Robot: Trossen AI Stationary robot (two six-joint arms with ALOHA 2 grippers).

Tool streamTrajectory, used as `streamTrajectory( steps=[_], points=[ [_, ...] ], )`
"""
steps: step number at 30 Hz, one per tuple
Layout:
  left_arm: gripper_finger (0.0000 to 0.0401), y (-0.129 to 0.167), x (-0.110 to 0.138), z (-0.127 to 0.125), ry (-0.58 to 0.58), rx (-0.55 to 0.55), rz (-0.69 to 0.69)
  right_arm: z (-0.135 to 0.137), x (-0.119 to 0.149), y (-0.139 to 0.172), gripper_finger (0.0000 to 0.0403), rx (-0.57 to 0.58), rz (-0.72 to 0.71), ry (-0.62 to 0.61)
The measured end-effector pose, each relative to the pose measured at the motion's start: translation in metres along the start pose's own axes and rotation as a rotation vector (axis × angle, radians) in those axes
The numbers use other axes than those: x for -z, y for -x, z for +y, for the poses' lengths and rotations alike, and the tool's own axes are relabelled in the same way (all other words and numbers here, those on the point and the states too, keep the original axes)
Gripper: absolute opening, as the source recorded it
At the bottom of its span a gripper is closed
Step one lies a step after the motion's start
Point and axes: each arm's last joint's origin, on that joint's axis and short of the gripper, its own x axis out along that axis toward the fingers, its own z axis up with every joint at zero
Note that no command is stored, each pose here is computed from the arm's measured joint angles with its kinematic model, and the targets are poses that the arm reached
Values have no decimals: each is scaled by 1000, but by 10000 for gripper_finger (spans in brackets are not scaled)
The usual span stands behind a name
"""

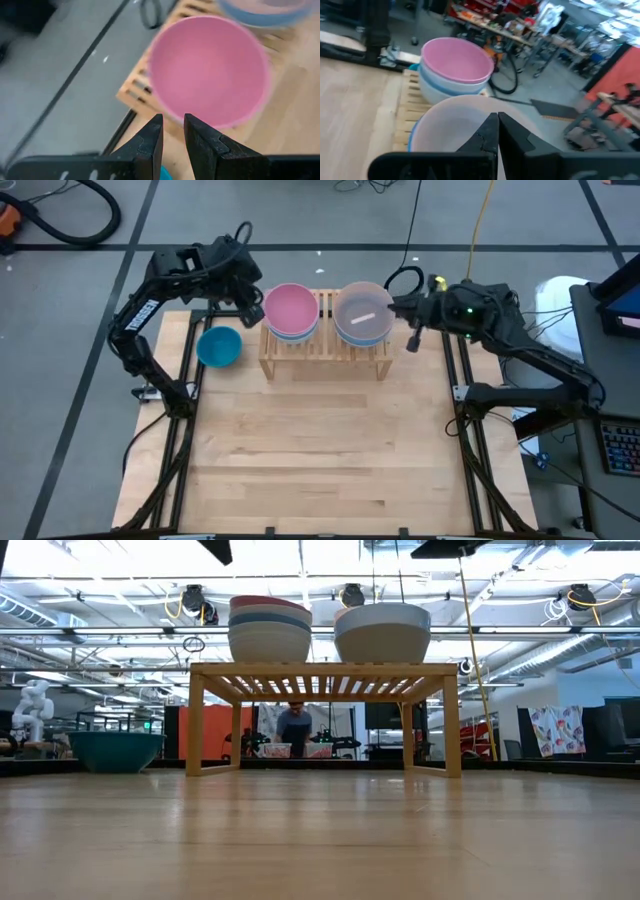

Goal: Place and stack bowls onto a shelf
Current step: Stack the small blue bowl on top of the large orange bowl on the shelf

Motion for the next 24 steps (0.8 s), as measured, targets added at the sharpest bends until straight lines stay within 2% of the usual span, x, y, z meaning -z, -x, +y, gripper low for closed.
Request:
streamTrajectory(
  steps=[5, 8, 14, 20, 24],
  points=[
    [83, -15, 2, 12, 300, -195, 35, -1, -6, 16, 0, 29, -43, 4],
    [83, -28, 6, 19, 425, -280, 66, -2, -8, 21, 0, 37, -59, 5],
    [83, -63, 19, 34, 675, -376, 172, -2, -9, 24, 0, 41, -69, 11],
    [83, -105, 45, 47, 903, -443, 340, -2, -9, 24, 0, 42, -69, 50],
    [83, -130, 67, 56, 987, -503, 461, -2, -9, 24, 0, 43, -68, 78]
  ],
)
